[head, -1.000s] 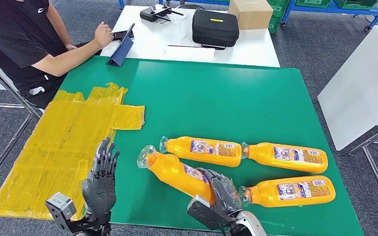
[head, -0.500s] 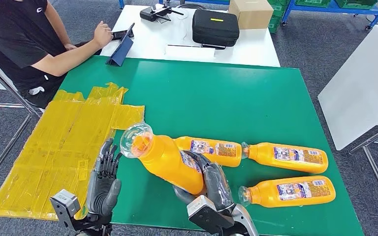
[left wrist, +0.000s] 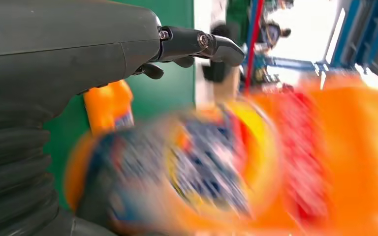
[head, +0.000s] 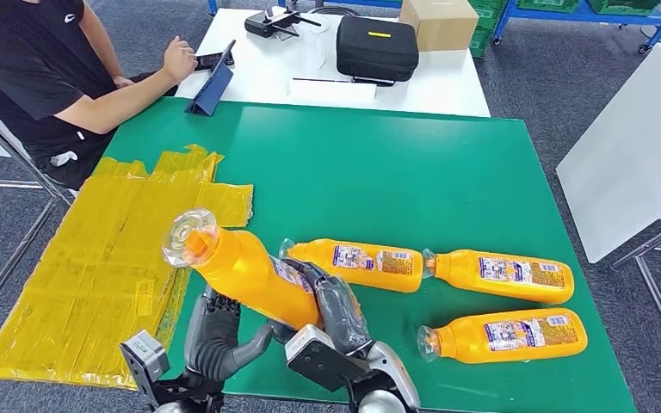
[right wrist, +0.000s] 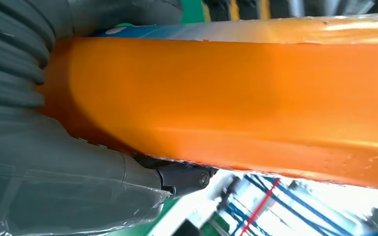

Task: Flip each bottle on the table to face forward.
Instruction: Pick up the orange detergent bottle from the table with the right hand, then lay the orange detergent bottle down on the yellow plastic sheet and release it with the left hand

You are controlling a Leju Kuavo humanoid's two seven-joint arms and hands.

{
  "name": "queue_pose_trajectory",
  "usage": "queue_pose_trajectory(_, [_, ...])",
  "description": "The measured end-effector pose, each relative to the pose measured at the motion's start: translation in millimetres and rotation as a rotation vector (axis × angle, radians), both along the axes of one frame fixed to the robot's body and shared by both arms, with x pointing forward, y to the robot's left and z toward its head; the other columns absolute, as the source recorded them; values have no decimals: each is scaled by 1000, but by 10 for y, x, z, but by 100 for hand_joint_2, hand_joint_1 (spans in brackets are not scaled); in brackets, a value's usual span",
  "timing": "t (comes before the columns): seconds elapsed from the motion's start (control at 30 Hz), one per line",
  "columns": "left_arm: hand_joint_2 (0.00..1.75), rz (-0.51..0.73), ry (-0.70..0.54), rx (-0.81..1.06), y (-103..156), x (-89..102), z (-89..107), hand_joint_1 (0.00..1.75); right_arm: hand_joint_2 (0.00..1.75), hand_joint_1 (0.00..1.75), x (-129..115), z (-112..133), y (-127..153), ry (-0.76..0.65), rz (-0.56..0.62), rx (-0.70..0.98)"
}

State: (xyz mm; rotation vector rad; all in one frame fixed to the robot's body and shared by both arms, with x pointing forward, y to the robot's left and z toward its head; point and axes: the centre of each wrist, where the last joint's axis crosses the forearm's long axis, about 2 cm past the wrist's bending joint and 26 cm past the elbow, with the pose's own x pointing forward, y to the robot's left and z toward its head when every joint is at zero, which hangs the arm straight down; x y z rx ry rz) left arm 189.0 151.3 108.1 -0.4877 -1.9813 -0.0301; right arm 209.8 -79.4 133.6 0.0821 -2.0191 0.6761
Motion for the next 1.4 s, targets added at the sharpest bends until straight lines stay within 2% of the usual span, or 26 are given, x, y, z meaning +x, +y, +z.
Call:
queue_pose_trajectory(0.13, [175, -73, -11, -70, -61, -16, 20, 0, 175, 175, 30, -142, 65, 52, 27, -46])
queue_pose_trajectory(0.43, [175, -104, -3, -111, 10, -37, -20, 0, 175, 175, 15, -366, 127, 114, 46, -118])
queue_pose_trajectory(0.77, [175, -114, 11, -120, 75, -76, -67, 0, 175, 175, -17, -435, 135, 130, 57, -152])
queue_pose_trajectory(0.87, [175, -71, 10, -55, 107, -77, -68, 0, 175, 175, -52, -439, 162, 111, 71, -199])
queue_pose_trajectory(1.07, [175, 82, -10, 216, 167, -68, -54, 0, 175, 175, -130, -376, 266, 44, 117, -296])
queue_pose_trajectory(1.2, [175, 122, -12, 284, 178, -76, -60, 0, 175, 175, -177, -309, 326, 1, 150, -330])
queue_pose_trajectory(1.33, [175, 122, -6, 292, 191, -109, -90, 175, 175, 175, -213, -279, 356, -29, 178, -345])
queue_pose_trajectory(1.4, [175, 112, -3, 278, 193, -134, -112, 175, 175, 175, -231, -275, 368, -37, 190, -345])
